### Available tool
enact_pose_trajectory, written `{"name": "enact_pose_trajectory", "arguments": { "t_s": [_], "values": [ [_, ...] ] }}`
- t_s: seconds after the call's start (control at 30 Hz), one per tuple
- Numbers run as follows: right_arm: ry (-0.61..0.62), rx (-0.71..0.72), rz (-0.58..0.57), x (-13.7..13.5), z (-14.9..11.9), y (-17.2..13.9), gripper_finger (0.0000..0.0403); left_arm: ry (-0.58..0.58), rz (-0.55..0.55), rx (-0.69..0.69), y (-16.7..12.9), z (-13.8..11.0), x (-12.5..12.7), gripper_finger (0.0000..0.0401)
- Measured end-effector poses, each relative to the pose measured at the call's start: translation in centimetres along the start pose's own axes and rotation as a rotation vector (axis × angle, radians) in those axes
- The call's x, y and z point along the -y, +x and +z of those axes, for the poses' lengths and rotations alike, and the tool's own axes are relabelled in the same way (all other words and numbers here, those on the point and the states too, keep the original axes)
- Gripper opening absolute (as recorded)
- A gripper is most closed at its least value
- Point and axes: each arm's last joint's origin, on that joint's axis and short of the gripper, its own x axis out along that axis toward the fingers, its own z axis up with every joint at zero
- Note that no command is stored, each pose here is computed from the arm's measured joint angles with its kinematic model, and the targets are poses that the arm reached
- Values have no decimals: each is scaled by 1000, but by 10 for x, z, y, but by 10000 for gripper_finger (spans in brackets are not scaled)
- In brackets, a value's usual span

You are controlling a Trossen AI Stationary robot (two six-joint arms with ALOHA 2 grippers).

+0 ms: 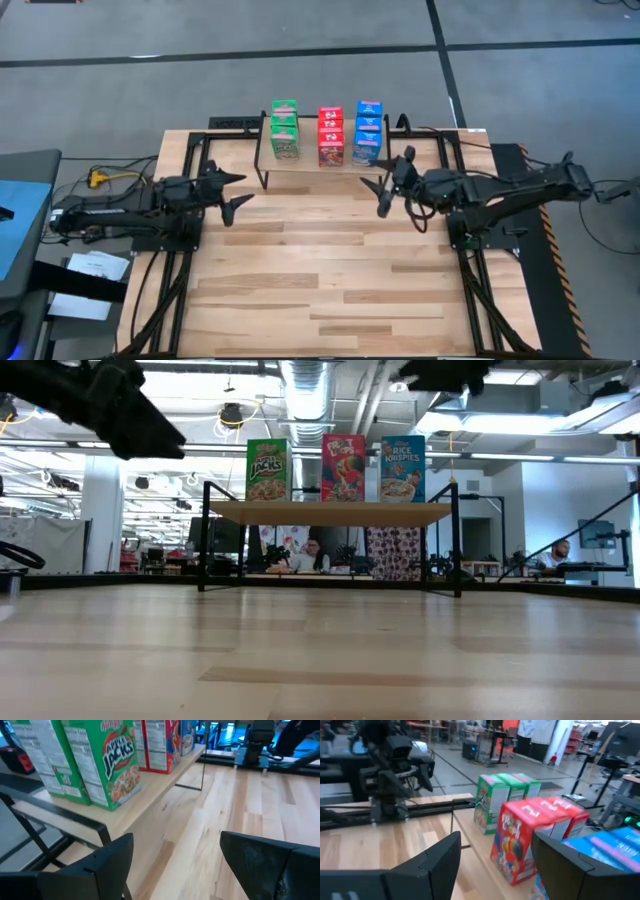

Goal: Stack cereal on shelf
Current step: Return to Home Position

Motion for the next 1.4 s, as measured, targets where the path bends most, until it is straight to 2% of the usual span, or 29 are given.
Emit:
{"name": "enact_pose_trajectory", "arguments": {
  "t_s": [0.37,0.7,0.83,1.0,1.4],
  "values": [
    [75,124,173,7,-49,-6,265,-37,-76,112,-4,-37,-1,289],
    [127,130,366,10,-68,-5,265,-58,-132,165,-6,-66,-2,289],
    [143,119,366,13,-78,-4,265,-59,-142,187,-6,-67,-2,289],
    [170,185,347,20,-96,-8,265,-52,-159,183,-6,-68,-1,289],
    [232,230,353,33,-130,-38,265,-42,-157,180,-6,-68,-1,289]
  ]
}}
